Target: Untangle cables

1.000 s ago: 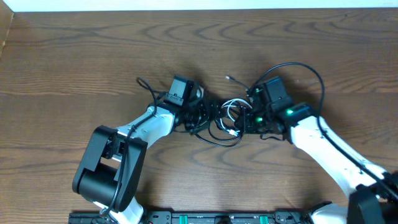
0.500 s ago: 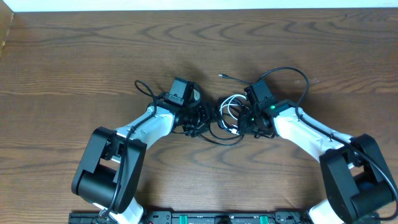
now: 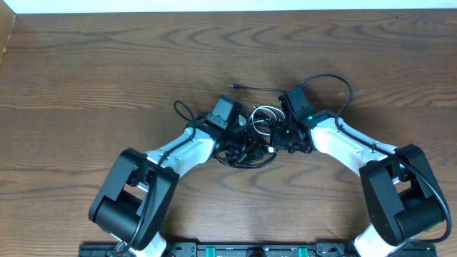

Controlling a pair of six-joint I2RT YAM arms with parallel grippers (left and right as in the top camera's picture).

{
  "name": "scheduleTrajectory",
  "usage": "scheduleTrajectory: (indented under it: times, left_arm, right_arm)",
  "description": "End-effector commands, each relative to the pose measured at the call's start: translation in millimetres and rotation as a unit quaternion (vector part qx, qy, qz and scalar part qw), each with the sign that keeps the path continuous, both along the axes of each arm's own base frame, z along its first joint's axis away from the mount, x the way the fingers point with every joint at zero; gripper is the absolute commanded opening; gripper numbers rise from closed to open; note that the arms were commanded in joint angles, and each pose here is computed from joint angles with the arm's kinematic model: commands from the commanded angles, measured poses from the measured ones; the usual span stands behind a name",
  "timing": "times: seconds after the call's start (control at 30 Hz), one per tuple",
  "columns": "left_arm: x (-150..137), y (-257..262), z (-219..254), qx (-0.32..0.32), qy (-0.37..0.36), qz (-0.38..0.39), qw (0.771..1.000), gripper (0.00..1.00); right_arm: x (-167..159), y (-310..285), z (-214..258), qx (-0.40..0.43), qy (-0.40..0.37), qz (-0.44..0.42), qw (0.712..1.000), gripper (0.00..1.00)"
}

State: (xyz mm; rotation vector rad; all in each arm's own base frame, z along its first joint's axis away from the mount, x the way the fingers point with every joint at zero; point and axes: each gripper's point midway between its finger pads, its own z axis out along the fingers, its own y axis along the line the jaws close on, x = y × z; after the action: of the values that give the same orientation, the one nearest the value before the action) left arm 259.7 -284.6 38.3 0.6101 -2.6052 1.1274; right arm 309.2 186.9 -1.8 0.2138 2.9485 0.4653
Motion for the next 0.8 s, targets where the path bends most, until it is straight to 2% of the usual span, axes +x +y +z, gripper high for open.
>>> scheduleTrajectory:
  times: [0.0,0.1,0.23,0.37,0.4,0.47,0.5,0.57,0.63,0.7,0.77]
  left_arm:
    - [2,-7,0,-0.015,-0.004,0.000,1.000,0.08]
    - [12,-8,4,-0.024,-0.024,0.007,0.999,0.08]
    - [24,1,-2,0.000,-0.040,0.029,0.999,0.08]
    - [25,4,-5,0.009,-0.040,0.034,0.999,0.08]
    - [23,5,-6,0.013,-0.035,0.034,0.999,0.15]
    - [20,9,-10,0.025,-0.022,0.039,0.999,0.45]
    - [17,12,-14,0.036,-0.008,0.048,0.998,0.45]
    - [12,21,-21,0.063,0.021,0.071,0.995,0.27]
    - [10,29,-28,0.087,0.039,0.093,0.991,0.14]
    - [11,32,-30,0.098,0.044,0.107,0.988,0.08]
    - [13,33,-31,0.103,0.046,0.117,0.987,0.08]
  right_arm:
    - [-23,-19,-39,-0.047,0.052,-0.010,0.997,0.01]
    - [-23,-19,-39,-0.047,0.052,-0.010,0.997,0.01]
    - [-24,-19,-39,-0.048,0.054,-0.010,0.997,0.01]
    - [-24,-19,-39,-0.048,0.054,-0.010,0.997,0.01]
    - [-24,-19,-39,-0.048,0.054,-0.010,0.997,0.01]
    - [-24,-19,-39,-0.048,0.054,-0.010,0.997,0.01]
    - [-24,-20,-39,-0.048,0.054,-0.011,0.997,0.01]
    - [-24,-20,-39,-0.048,0.054,-0.011,0.997,0.01]
    - [-24,-20,-39,-0.048,0.054,-0.011,0.997,0.01]
    - [-24,-20,-39,-0.048,0.054,-0.011,0.997,0.01]
    - [-24,-20,-39,-0.048,0.054,-0.011,0.997,0.01]
